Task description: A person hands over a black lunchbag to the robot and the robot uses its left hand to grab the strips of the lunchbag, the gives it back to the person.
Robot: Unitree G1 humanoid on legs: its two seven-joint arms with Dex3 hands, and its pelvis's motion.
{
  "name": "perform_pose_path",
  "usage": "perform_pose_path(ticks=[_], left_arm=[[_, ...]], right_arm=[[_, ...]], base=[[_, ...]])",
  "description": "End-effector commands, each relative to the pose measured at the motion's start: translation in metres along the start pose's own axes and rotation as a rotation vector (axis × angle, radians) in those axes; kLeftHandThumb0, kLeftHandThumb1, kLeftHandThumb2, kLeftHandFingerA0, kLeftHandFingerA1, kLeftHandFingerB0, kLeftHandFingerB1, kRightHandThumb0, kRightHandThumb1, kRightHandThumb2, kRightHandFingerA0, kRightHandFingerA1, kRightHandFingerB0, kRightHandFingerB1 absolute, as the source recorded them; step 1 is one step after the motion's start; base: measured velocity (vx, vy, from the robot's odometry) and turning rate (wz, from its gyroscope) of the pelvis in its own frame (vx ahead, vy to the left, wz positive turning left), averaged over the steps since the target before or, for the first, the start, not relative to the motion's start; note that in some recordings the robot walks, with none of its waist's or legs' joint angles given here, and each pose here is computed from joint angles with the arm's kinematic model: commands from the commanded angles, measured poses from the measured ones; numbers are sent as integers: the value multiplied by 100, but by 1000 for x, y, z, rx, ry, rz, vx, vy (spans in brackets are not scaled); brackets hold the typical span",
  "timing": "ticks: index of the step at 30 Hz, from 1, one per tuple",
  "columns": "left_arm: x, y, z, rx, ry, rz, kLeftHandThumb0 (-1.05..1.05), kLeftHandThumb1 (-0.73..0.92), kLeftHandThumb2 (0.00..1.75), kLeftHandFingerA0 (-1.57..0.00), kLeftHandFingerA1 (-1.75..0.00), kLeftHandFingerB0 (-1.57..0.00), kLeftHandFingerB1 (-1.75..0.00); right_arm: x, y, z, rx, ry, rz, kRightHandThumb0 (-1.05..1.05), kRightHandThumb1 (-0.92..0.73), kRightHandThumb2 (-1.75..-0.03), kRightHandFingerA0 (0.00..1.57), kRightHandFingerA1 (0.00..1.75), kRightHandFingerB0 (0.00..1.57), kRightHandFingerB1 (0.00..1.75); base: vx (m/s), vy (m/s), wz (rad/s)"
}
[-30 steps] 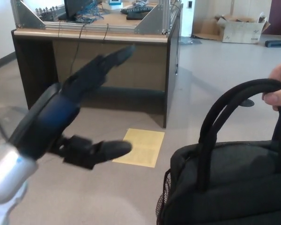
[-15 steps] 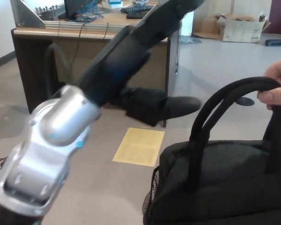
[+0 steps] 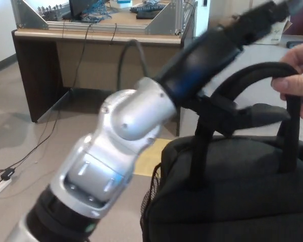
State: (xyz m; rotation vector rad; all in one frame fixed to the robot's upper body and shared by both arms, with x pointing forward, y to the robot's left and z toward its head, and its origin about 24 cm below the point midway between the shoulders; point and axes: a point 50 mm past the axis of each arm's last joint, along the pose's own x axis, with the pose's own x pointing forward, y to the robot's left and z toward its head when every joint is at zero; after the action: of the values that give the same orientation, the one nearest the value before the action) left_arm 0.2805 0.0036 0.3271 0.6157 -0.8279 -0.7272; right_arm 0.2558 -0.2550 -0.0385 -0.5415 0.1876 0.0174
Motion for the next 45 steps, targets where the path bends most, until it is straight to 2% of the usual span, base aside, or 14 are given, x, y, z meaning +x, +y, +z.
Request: perform_pose_path(ticks=[1,6,12,22,32,34,35,37,38,40,41,42,43,45], left_arm=[[11,-28,-10,38,263,-61,-87,50,89,0,-7,0,0],[6,-38,-14,118,323,-24,-86,48,89,0,-6,0,0],[-2,-39,-28,461,339,146,-78,47,80,0,-1,0,0],[-2,-20,-36,783,284,336,-52,35,72,0,-18,0,-17],[2,-10,-47,961,306,418,-58,38,73,0,-13,0,-10],[4,-7,-48,988,286,455,-54,36,74,0,-22,0,-17],[5,-6,-50,1006,281,471,-51,48,57,-8,-29,-5,-22],[10,-3,-53,1040,272,502,-58,39,69,-9,-42,-5,-26],[12,-2,-54,1032,266,514,-57,40,69,-21,-44,-10,-35],[16,-1,-56,1010,244,538,-56,42,71,-32,-47,-22,-39],[19,1,-55,1000,208,561,-46,50,56,-56,-53,-50,-41],[23,2,-53,980,160,594,-36,57,57,-82,-108,-84,-64],[27,4,-51,954,110,632,-36,57,57,-82,-108,-84,-64],[31,5,-48,873,72,654,-36,56,61,-83,-160,-95,-98]], right_arm=[[5,-1,4,3,-5,20,-72,-77,-65,43,46,36,38],[6,-1,6,2,-14,20,-69,-80,-64,45,45,40,38],[7,0,7,13,-14,36,-72,-76,-65,43,45,37,38],[7,1,7,-5,-19,43,-68,-79,-64,45,44,39,38],[8,1,8,-11,-15,48,-69,-80,-64,44,43,39,37],[9,0,9,-3,-15,48,-69,-79,-64,44,43,39,37],[9,0,9,-4,-16,49,-70,-79,-64,45,44,40,38],[9,1,9,-4,-19,49,-70,-79,-64,45,44,40,38],[9,1,9,2,-19,49,-70,-78,-64,46,45,40,38],[8,3,8,8,-20,50,-70,-78,-64,46,45,40,38],[8,4,8,8,-20,53,-70,-79,-64,45,44,40,38],[8,5,8,6,-20,55,-72,-79,-64,44,44,39,38],[8,5,9,2,-20,56,-72,-79,-64,44,44,39,38],[9,5,10,2,-23,55,-71,-79,-64,45,43,39,38]], base=[[0,0,0],[0,0,0],[0,0,0],[0,0,0],[0,0,0],[0,0,0],[0,0,0],[0,0,0],[0,0,0],[0,0,0],[0,0,0],[0,0,0],[0,0,0],[0,0,0]])
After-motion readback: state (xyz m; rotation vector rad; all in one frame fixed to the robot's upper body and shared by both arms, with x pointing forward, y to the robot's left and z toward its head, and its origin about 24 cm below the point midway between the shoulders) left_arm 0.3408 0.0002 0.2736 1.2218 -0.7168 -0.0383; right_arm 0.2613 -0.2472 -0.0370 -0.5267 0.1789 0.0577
